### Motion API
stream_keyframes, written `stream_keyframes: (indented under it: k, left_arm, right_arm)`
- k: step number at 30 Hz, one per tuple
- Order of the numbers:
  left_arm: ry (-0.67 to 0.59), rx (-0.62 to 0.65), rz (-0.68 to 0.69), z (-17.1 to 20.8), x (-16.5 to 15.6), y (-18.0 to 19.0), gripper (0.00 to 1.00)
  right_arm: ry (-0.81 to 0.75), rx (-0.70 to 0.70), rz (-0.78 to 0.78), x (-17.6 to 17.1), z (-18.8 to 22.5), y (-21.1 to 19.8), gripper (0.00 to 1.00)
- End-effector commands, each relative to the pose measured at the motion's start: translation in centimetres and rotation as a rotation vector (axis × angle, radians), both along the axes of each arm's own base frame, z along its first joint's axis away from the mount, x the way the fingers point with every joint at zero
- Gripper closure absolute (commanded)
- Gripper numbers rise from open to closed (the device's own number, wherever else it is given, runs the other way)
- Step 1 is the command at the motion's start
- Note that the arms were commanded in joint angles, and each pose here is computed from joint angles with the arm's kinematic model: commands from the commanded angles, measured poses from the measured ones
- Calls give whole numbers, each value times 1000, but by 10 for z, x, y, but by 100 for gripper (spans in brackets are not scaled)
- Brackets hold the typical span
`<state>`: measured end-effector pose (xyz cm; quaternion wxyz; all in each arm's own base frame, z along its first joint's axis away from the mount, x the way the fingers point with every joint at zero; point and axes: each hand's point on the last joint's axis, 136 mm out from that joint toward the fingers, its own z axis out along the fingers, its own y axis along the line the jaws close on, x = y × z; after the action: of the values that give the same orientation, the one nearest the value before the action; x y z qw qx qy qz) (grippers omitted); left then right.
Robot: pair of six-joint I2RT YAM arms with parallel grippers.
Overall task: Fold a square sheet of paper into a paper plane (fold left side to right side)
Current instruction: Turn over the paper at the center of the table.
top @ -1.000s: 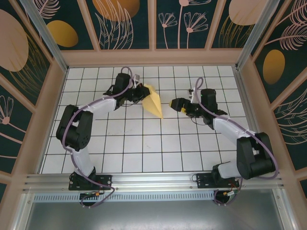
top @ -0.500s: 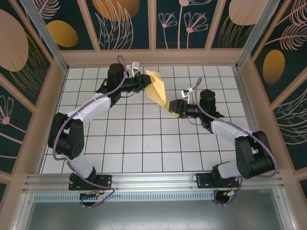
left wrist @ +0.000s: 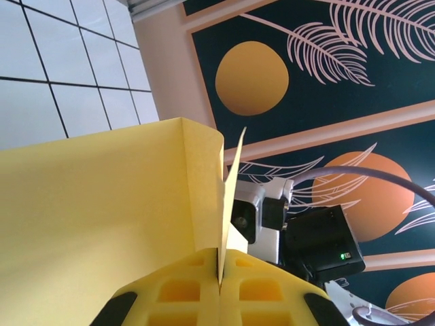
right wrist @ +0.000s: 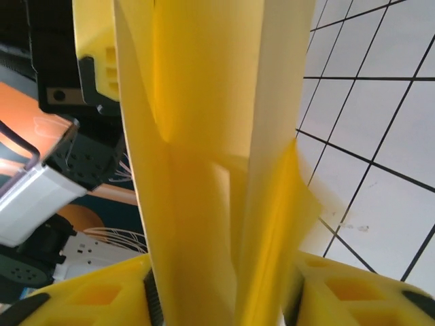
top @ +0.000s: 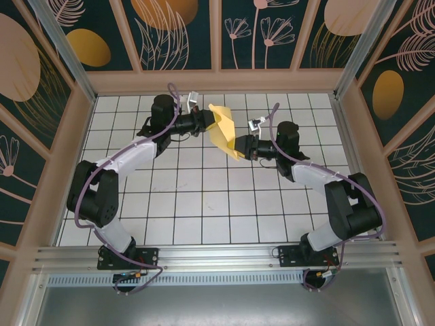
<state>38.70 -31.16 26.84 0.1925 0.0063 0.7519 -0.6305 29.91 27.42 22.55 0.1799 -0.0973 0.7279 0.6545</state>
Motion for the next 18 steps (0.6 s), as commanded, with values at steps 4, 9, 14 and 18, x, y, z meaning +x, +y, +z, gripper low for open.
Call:
stream_keyframes:
  k: [4, 9, 14, 18]
  left_arm:
    - [-5, -16, -29, -4, -6, -3, 95]
    - [-2, 23, -15, -14, -4, -1, 87]
    - [-18, 159, 43, -30, 4, 8, 62]
    - [-35, 303, 163, -40, 13, 39, 42]
  right_arm:
    - [-58, 0, -2, 1, 9, -3, 68]
    - [-41, -53, -39, 4, -4, -9, 83]
    - [-26, -171, -75, 9, -23, -14, 91]
    - [-47, -347, -156, 16, -40, -24, 92]
